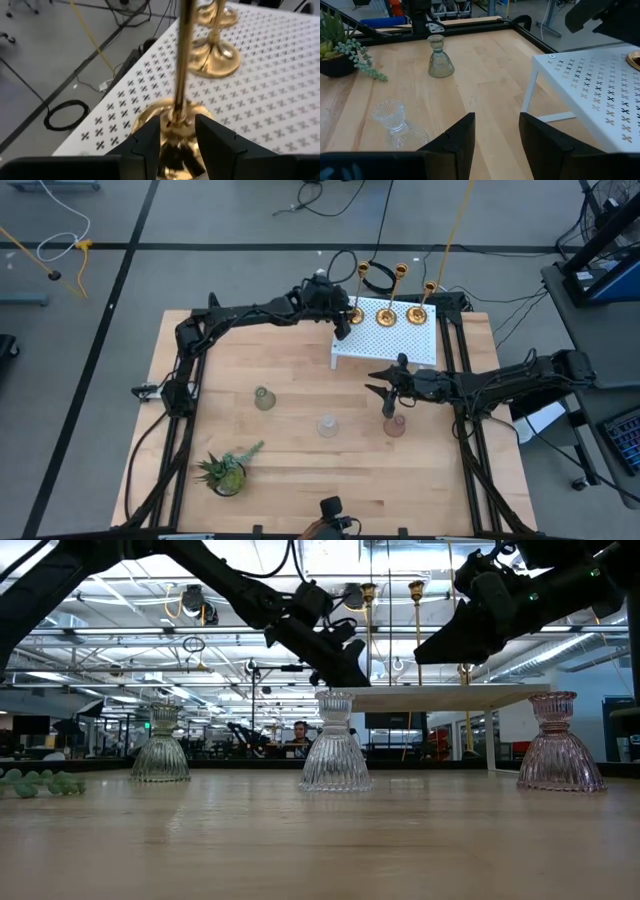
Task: Pick & Place candle stick holders
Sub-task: Put the gold candle holder on the shelf, then put the purple glass candle holder on the shelf
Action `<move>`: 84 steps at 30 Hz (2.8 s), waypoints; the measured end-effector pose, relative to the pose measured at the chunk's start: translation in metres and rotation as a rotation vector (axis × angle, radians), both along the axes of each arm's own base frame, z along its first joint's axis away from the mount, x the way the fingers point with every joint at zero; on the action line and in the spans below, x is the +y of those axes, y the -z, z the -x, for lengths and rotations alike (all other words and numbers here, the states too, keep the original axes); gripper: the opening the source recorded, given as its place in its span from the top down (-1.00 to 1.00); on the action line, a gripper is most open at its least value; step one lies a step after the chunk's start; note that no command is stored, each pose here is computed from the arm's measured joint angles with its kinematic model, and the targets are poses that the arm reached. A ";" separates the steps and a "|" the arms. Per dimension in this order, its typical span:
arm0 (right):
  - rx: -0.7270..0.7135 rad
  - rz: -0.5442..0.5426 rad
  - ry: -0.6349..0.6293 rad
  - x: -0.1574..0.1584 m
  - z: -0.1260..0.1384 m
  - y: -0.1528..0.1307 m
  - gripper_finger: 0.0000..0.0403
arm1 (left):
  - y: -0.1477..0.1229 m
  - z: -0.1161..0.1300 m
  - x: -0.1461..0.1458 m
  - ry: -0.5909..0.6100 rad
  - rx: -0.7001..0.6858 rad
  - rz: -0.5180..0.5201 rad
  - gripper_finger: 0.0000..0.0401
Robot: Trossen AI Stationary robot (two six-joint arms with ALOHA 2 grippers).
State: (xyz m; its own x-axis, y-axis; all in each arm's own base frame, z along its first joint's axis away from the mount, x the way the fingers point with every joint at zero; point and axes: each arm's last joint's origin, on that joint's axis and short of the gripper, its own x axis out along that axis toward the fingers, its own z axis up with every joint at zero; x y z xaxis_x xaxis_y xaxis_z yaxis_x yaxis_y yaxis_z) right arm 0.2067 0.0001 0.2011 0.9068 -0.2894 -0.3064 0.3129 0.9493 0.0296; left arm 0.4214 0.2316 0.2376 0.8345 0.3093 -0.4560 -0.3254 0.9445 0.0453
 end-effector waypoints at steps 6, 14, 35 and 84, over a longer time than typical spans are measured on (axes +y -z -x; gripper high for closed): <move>0.001 0.000 0.000 0.000 0.000 0.000 0.29 | -0.001 0.001 0.001 -0.006 -0.001 -0.008 0.37; 0.004 0.000 0.000 0.000 0.000 0.000 0.29 | -0.012 0.008 -0.002 0.007 0.019 0.002 0.37; 0.073 -0.043 -0.220 0.013 0.003 0.005 0.07 | -0.156 0.119 -0.113 0.193 0.160 -0.029 0.37; -0.057 0.128 -0.434 0.037 0.078 0.057 -0.26 | -0.029 0.160 -0.195 0.348 -0.158 -0.010 0.37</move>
State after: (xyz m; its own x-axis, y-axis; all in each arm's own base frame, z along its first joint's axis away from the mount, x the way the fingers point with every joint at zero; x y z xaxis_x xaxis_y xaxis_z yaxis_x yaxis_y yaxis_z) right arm 0.1287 0.0367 0.1438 0.9668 0.0893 -0.2392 -0.1138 0.9894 -0.0907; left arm 0.2617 0.0364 0.2670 0.9503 -0.0009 -0.3114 0.0109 0.9995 0.0304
